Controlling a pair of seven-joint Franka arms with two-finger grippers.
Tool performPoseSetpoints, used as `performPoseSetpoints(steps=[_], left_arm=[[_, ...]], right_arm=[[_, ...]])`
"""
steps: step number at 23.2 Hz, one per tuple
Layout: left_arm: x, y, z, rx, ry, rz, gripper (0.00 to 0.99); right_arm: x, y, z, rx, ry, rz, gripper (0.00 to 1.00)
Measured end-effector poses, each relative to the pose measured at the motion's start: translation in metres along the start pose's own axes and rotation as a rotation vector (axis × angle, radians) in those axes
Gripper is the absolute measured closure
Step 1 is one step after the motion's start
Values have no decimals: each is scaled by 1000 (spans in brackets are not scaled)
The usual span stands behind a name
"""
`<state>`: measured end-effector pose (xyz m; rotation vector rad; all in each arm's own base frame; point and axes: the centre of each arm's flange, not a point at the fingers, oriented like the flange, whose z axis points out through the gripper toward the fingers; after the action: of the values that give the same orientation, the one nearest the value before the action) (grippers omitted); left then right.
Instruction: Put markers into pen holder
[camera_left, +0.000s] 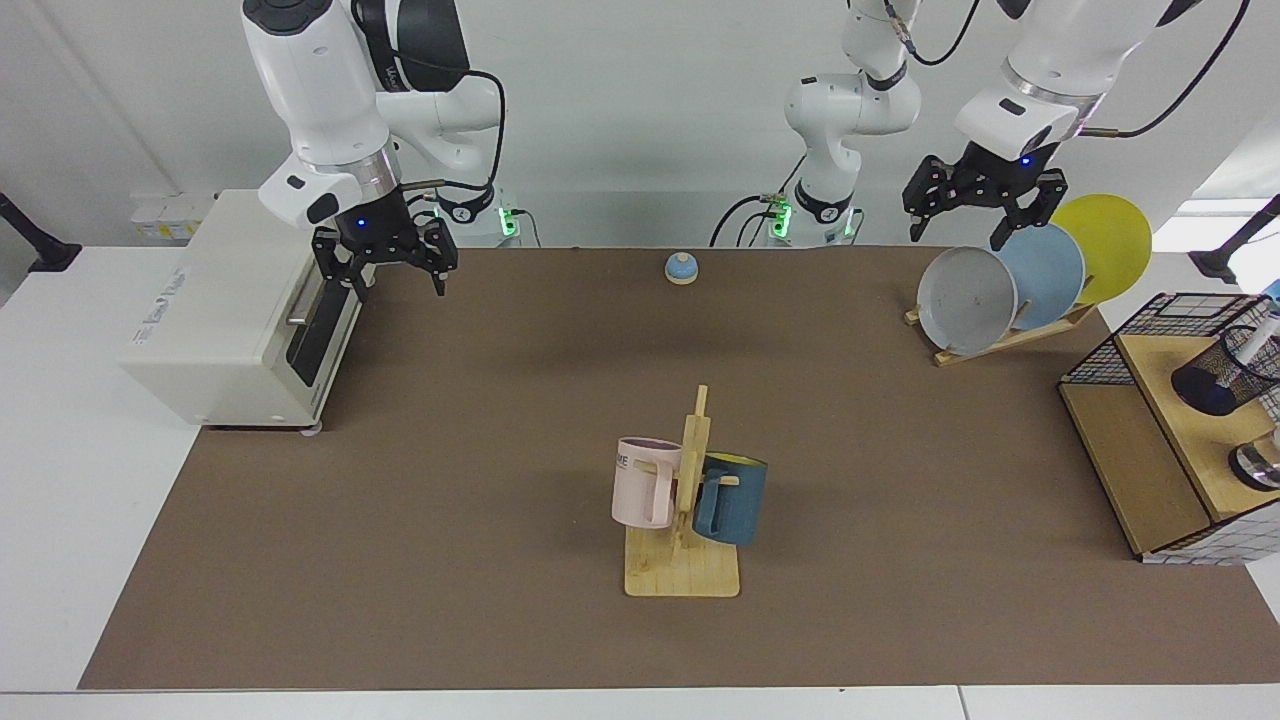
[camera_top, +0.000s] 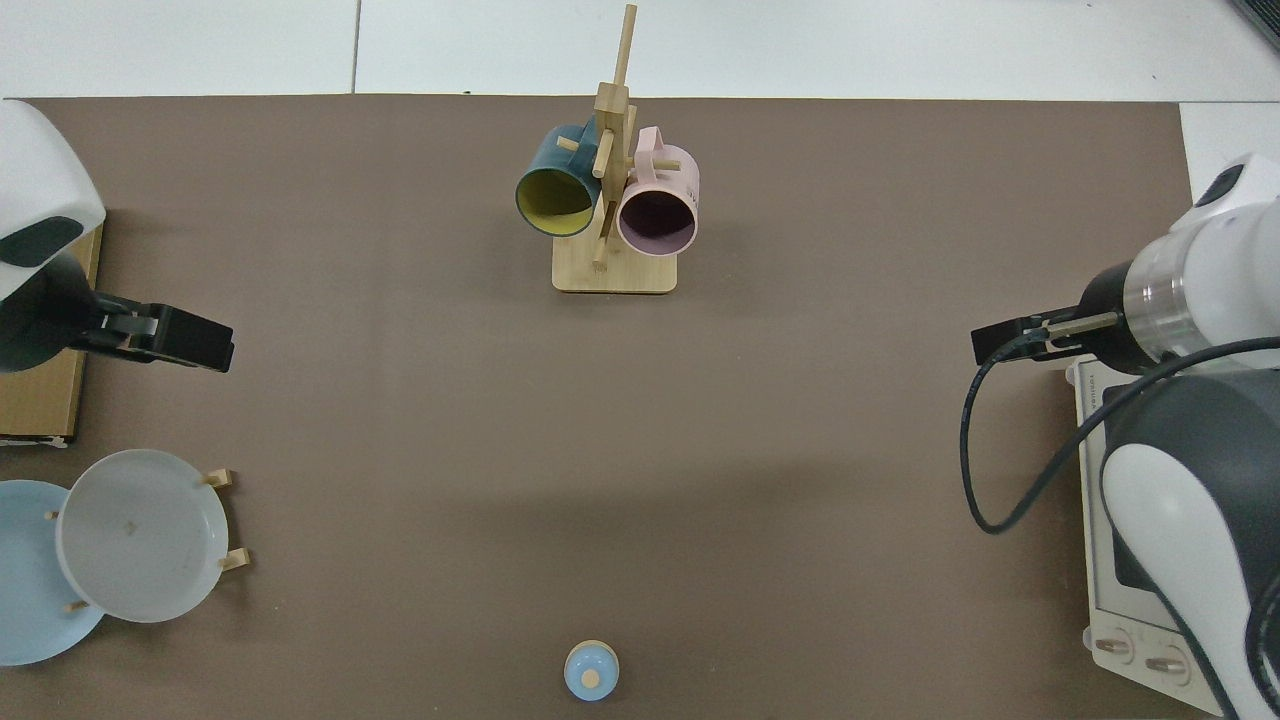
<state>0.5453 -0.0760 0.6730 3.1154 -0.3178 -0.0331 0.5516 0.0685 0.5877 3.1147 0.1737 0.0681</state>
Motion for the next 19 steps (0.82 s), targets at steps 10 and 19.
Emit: performPoseSetpoints(steps=[10, 19], left_arm=[[-25, -16, 5, -9, -20, 18, 0], [-29, -16, 6, -9, -19, 19, 0]], right_arm=[[0, 0, 0, 0, 0, 0, 4], [0, 0, 0, 0, 0, 0, 4]])
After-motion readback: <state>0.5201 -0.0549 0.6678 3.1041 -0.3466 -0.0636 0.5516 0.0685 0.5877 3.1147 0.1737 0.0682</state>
